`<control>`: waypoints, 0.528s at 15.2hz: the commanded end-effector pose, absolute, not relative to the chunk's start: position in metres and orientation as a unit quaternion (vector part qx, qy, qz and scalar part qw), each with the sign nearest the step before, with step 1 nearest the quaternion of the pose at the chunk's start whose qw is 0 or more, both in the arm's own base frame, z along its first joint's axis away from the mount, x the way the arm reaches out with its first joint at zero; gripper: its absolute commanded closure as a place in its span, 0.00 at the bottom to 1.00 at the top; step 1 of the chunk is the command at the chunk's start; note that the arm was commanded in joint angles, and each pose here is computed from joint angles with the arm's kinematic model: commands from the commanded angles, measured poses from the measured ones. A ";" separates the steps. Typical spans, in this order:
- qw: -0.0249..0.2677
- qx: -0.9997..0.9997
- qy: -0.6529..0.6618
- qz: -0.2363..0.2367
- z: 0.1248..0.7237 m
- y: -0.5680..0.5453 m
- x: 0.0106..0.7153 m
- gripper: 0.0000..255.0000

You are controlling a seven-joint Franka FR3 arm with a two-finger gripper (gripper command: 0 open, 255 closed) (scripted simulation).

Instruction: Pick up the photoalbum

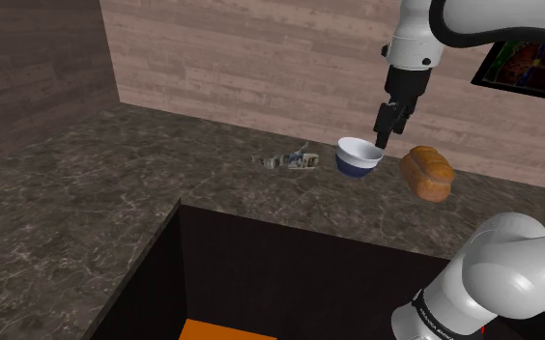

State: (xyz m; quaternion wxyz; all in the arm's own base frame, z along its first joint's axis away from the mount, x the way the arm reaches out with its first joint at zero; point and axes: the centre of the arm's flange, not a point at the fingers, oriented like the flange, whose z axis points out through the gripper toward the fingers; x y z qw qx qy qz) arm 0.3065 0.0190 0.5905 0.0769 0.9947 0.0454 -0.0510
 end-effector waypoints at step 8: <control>0.045 0.988 0.142 -0.028 0.546 -0.043 0.358 0.00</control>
